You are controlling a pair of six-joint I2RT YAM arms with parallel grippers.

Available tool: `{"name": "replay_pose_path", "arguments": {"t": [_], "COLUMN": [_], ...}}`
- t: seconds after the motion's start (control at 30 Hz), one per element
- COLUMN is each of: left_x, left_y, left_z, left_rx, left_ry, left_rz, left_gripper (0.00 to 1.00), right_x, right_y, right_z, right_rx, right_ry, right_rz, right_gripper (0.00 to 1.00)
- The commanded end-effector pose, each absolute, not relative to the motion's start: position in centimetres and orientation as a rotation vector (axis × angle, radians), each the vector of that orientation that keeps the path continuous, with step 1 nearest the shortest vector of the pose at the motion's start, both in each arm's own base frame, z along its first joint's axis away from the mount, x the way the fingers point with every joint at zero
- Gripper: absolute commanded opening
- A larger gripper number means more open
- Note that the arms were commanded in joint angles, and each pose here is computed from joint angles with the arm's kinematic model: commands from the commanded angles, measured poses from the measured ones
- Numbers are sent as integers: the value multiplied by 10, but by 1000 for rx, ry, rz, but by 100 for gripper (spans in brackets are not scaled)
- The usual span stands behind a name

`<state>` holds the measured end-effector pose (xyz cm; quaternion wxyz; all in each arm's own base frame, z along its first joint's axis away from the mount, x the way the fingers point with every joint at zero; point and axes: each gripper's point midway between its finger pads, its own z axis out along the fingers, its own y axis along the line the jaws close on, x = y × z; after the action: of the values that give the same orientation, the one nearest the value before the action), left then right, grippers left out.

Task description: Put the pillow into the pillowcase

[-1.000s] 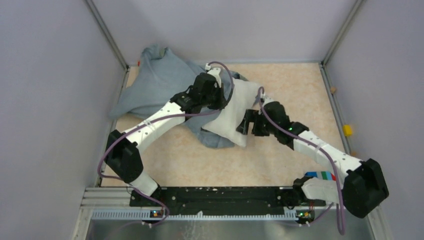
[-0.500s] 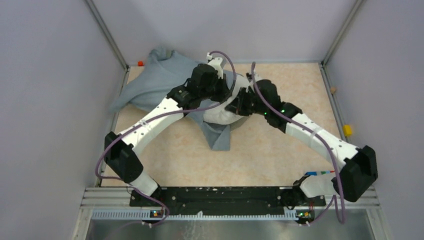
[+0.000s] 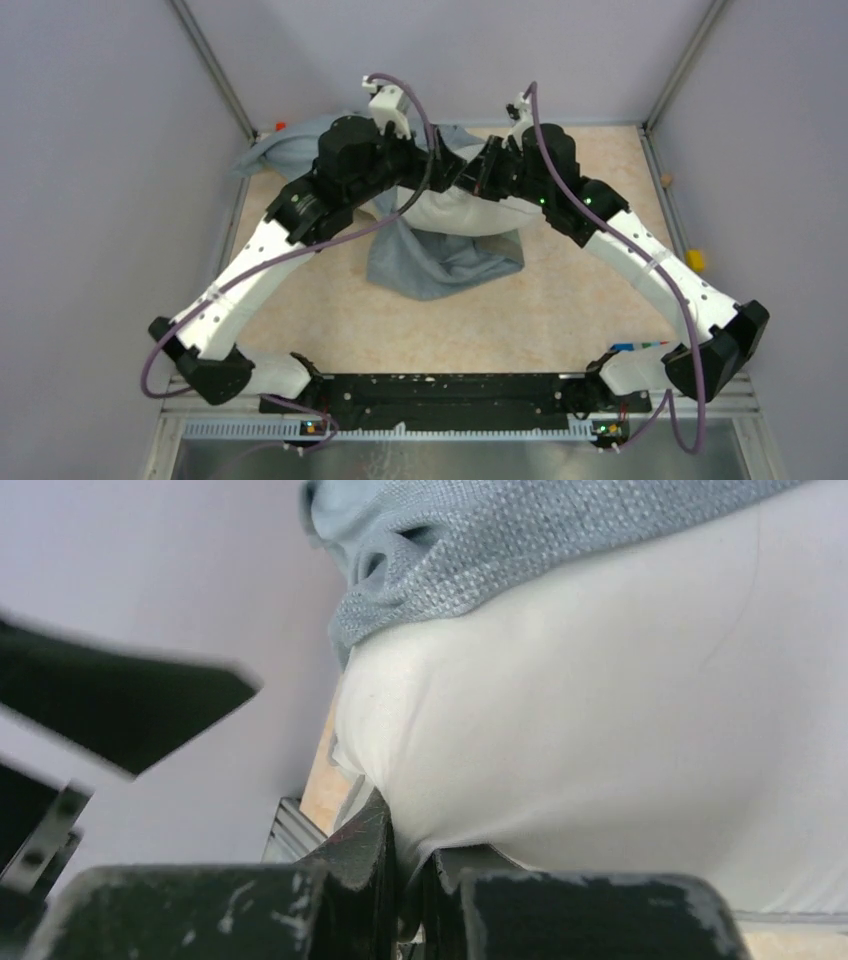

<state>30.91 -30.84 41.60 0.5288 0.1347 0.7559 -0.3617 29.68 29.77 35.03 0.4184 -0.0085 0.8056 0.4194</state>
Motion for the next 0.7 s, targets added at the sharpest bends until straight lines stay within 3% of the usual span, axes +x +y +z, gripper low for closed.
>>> {"name": "replay_pose_path", "arguments": {"t": [0.0,0.3,0.6,0.67], "left_x": [276,252,289,300], "left_y": [-242,-172,-177,-184], "left_z": [401,251,261,255], "left_rx": [213,69,41,56], "left_ry": [1853,1970,1708,1711], "left_rz": [-672,-430,-404,-381], "left_gripper": [92,99,99,93], "right_x": [311,314,313,313], "right_y": [306,314,316,316], "right_z": [412,412,413,413], "right_rx": [10,9,-5,-6], "right_ry": [1837,1848,1853,1853], "right_rz": [1121,1123,1122,1121], "right_gripper": [0,0,0,0]}}
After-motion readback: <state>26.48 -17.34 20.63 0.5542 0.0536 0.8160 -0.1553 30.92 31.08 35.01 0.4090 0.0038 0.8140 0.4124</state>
